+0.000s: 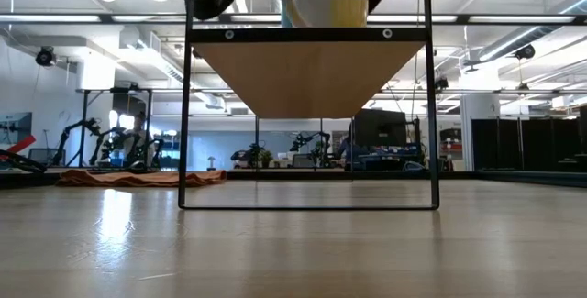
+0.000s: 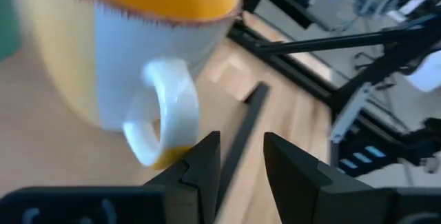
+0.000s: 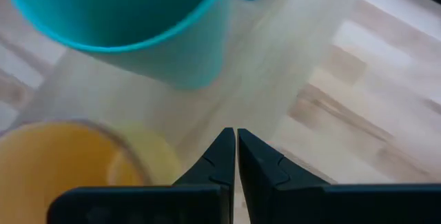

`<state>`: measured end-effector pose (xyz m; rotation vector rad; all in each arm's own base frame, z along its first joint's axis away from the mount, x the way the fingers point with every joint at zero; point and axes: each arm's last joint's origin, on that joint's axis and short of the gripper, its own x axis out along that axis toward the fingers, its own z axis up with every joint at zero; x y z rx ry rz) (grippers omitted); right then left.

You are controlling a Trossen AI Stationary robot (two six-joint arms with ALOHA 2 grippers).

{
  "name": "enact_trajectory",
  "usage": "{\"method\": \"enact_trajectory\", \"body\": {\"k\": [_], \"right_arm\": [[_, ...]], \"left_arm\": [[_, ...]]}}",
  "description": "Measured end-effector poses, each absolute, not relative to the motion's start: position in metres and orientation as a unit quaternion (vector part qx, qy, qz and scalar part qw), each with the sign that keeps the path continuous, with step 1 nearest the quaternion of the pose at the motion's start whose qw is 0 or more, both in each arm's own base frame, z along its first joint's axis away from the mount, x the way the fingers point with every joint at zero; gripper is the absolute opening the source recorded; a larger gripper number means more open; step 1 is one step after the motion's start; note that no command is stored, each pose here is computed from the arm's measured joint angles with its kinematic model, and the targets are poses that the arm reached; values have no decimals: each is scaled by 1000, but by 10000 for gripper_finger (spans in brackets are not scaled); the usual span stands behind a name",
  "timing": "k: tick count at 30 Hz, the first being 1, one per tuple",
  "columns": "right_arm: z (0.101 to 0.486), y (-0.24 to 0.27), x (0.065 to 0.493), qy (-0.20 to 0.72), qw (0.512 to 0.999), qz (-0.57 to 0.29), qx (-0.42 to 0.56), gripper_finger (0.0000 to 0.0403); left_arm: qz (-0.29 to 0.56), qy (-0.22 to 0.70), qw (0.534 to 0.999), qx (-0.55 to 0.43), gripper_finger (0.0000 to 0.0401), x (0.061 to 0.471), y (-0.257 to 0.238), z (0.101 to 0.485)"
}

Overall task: Stack small to large cups/mugs on shelf
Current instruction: Put the yellow mug on the shelf

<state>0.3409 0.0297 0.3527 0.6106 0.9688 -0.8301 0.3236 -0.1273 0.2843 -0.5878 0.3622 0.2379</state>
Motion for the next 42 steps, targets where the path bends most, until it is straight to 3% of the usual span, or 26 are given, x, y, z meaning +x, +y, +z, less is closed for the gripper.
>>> {"method": "enact_trajectory", "body": {"k": [27, 42], "right_arm": [[353, 43, 346, 460, 776, -317, 294, 11], [355, 49, 349, 450, 788, -294, 300, 11]], "left_arm": [[190, 198, 927, -256, 99, 306, -111, 290], [180, 190, 928, -263, 99, 301, -112, 297]]}}
